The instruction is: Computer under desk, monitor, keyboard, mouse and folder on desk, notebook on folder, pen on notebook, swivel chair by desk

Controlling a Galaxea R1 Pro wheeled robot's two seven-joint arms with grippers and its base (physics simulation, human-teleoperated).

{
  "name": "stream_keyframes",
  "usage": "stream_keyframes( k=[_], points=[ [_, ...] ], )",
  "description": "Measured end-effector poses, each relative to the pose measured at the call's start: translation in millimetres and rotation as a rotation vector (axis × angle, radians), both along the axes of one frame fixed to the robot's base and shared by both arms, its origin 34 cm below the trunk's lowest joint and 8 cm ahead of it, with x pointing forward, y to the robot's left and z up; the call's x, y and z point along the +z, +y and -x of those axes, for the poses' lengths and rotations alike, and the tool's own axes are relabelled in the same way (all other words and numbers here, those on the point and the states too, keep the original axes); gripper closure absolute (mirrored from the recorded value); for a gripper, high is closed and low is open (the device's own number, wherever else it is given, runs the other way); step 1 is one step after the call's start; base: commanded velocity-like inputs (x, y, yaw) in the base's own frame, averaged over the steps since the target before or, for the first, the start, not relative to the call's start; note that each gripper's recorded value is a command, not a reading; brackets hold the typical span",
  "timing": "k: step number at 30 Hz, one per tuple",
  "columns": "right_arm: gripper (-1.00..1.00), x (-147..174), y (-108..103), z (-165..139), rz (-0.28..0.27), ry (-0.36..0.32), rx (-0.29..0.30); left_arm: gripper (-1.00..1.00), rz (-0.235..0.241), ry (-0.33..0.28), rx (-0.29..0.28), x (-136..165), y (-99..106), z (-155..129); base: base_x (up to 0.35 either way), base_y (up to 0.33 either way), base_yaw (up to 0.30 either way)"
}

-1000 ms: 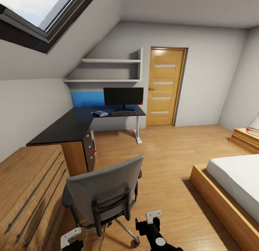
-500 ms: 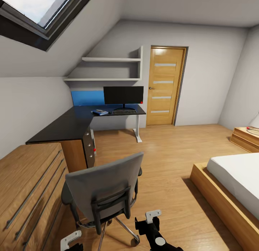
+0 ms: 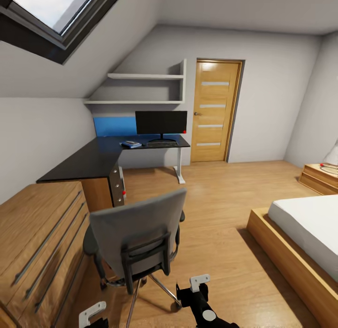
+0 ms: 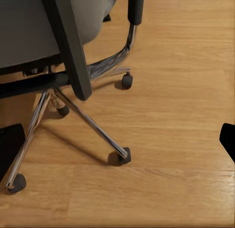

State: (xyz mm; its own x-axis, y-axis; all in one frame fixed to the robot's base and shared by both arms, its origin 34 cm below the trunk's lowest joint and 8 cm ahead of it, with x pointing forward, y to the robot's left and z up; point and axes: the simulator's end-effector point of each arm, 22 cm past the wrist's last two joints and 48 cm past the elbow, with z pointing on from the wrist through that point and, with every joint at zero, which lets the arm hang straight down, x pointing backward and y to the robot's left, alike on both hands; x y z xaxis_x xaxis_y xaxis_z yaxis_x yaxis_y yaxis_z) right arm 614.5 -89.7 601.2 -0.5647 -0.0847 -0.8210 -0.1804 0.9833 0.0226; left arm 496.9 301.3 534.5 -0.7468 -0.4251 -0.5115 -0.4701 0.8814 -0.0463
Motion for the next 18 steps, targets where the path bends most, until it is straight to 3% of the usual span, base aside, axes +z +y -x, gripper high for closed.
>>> stream_keyframes(
  k=[8, 18],
  points=[
    [-1.0, -14, 0, 1, 0.0, 0.0, 0.0, -1.0, 0.0, 0.0, 0.0, -14, 0, 1, -0.04, 0.0, 0.0],
    [-1.0, -33, 0, 3, 0.0, -0.001, 0.0, -1.0, 0.0, 0.0, 0.0, -33, 0, 3, -0.155, 0.0, 0.0]
  ],
)
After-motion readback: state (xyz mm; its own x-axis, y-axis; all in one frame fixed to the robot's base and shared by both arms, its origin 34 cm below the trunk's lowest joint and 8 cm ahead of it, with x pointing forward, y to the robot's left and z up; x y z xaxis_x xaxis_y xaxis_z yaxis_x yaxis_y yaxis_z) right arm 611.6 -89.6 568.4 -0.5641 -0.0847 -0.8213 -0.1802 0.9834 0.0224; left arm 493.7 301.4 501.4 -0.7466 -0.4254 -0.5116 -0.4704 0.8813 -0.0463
